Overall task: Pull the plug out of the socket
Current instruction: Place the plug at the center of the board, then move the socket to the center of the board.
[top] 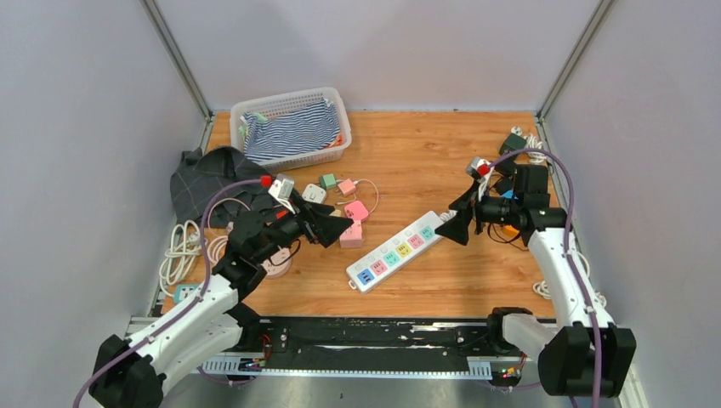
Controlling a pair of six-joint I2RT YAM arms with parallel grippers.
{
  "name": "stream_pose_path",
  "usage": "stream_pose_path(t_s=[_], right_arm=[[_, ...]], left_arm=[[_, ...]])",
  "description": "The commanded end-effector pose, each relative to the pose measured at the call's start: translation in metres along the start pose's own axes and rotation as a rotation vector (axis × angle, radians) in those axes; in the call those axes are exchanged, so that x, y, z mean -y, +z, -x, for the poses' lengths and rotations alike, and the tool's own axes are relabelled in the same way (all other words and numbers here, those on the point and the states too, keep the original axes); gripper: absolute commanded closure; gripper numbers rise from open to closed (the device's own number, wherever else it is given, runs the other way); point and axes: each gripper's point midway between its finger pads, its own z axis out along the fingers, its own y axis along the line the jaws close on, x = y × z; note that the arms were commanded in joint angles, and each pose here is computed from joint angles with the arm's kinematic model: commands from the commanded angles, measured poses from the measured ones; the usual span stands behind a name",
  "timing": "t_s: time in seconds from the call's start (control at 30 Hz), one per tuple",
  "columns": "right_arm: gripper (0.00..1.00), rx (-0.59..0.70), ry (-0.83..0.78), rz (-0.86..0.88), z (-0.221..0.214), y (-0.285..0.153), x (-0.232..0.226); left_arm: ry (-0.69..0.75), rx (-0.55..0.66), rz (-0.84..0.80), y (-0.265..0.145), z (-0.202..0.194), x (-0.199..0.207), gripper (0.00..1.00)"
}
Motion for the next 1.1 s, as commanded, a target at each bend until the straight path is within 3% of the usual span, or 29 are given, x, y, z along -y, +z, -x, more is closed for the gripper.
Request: stream_pose_path(t_s=[0.0, 0.13, 0.27, 0.47, 0.6, 0.7, 0.8, 0.87, 1.07], right_arm=[[0.00, 0.003, -0.093, -0.138, 0.016, -0.020, 0.008], [0.00, 0.015, -0.136, -0.272, 0.035, -0.037, 0.013], [0.00, 0.056, -0.187, -0.378, 0.056, -0.056, 0.009], [0.00, 0.184, -0.287, -0.433, 0.102, -0.079, -0.016], [0.00, 0.231, -0.321, -0.445, 0.125, -0.091, -0.030], [0.00, 0.221, -0.303, -0.420, 0.122, -0.089, -0.033], [0.00, 0.192, -0.275, -0.381, 0.101, -0.078, -0.026], [0.00, 0.178, -0.251, -0.375, 0.086, -0.071, -0.018], [0.00, 0.151, -0.191, -0.462, 0.060, -0.067, 0.009]], left_arm=[[-0.007, -0.089, -0.144, -0.016, 0.003, 0.041, 0.00], [0.063, -0.145, -0.081, -0.024, 0.016, 0.044, 0.00], [0.241, -0.240, 0.142, -0.044, 0.043, 0.026, 0.00], [0.460, -0.190, 0.363, -0.080, 0.100, 0.015, 0.00], [0.484, -0.159, 0.402, -0.089, 0.107, 0.011, 0.00], [0.400, -0.153, 0.246, -0.074, 0.086, 0.030, 0.00], [0.246, -0.166, -0.021, -0.044, 0.046, 0.054, 0.00], [0.179, -0.195, -0.084, -0.025, 0.020, 0.052, 0.00], [0.414, -0.400, 0.029, 0.043, -0.061, 0.033, 0.00]])
